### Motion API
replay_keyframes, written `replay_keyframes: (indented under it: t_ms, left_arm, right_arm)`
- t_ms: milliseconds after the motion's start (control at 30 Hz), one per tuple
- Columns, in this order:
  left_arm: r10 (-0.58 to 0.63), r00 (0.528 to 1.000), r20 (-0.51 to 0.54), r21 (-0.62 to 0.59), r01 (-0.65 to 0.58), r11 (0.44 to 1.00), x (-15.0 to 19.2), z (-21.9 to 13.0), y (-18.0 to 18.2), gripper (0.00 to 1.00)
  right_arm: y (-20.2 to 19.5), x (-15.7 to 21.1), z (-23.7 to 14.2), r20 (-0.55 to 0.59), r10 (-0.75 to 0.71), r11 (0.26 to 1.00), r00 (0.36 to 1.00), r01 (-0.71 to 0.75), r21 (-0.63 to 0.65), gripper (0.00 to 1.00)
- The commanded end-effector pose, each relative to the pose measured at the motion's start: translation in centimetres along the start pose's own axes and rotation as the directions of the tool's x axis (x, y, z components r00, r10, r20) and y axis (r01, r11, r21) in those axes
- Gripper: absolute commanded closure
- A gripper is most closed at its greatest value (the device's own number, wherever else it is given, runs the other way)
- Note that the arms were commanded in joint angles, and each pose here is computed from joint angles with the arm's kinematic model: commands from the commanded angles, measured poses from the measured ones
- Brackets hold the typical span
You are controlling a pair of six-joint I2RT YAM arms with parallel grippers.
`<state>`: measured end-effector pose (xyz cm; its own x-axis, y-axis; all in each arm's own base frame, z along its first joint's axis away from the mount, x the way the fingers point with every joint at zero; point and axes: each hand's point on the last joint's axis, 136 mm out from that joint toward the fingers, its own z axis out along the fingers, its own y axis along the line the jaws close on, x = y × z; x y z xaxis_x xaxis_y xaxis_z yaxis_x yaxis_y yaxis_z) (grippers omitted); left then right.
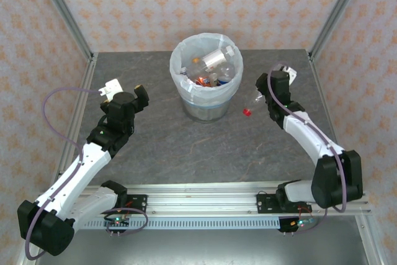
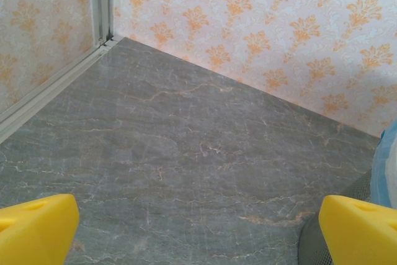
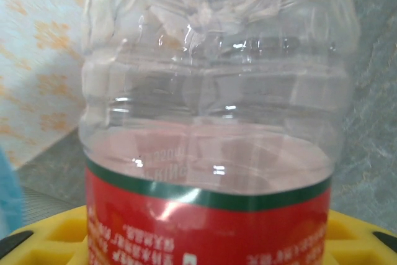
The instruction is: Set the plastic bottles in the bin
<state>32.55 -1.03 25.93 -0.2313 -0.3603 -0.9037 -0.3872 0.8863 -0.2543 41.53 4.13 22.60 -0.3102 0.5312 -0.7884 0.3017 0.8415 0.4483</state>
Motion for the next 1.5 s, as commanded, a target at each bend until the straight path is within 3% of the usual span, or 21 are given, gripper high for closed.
replay_keyframes:
  t_ms: [0, 300, 533, 733, 900, 1000, 1233, 1367, 1467]
  left_arm:
    - [-0.044, 0.998, 0.033, -0.037, 0.045, 0.998, -0.8, -0.2, 0.9, 0.0]
    - [-0.068, 0.998, -0.006, 0.067, 0.068, 0.995, -0.9, -0.1, -1.2, 0.0]
    - [-0.095, 0.995, -0.029, 0.154, 0.098, 0.983, -1.5, -0.5, -3.1, 0.0]
    - [-0.088, 0.995, -0.054, 0.176, 0.097, 0.98, -1.1, -0.6, -3.5, 0.0]
    - [-0.079, 0.995, -0.064, 0.165, 0.089, 0.982, -0.7, -0.5, -3.2, 0.0]
    - [-0.086, 0.994, -0.069, 0.164, 0.096, 0.982, -0.4, -0.4, -3.2, 0.0]
    - [-0.067, 0.995, -0.079, 0.171, 0.079, 0.982, -0.3, -0.2, -3.6, 0.0]
    - [-0.051, 0.996, -0.08, 0.165, 0.064, 0.984, -0.2, -0.4, -3.3, 0.0]
    - [-0.045, 0.996, -0.073, 0.154, 0.056, 0.986, -0.2, -0.4, -3.0, 0.0]
  right_arm:
    - [2.1, -3.4, -2.4, 0.102, 0.019, 0.995, 0.995, -0.009, -0.098, 0.48]
    - [7.5, -8.4, -7.3, 0.148, 0.115, 0.94, 0.982, -0.06, -0.337, 0.47]
    - [15.3, -11.4, -11.7, 0.263, -0.061, 0.815, 0.963, 0.2, -0.543, 0.46]
    - [19.6, -12.6, -12.6, 0.328, -0.146, 0.732, 0.933, 0.325, -0.598, 0.45]
    - [21.8, -14.4, -11.8, 0.253, -0.014, 0.741, 0.967, 0.18, -0.647, 0.45]
    - [24.0, -12.4, -10.7, 0.227, -0.013, 0.74, 0.974, 0.162, -0.653, 0.45]
    - [25.4, -9.3, -7.6, 0.365, 0.105, 0.88, 0.925, 0.085, -0.467, 0.4]
    - [26.2, -6.9, -6.3, 0.324, 0.178, 0.88, 0.929, -0.004, -0.475, 0.39]
    - [26.7, -4.9, -6.4, 0.337, 0.16, 0.892, 0.928, 0.01, -0.451, 0.37]
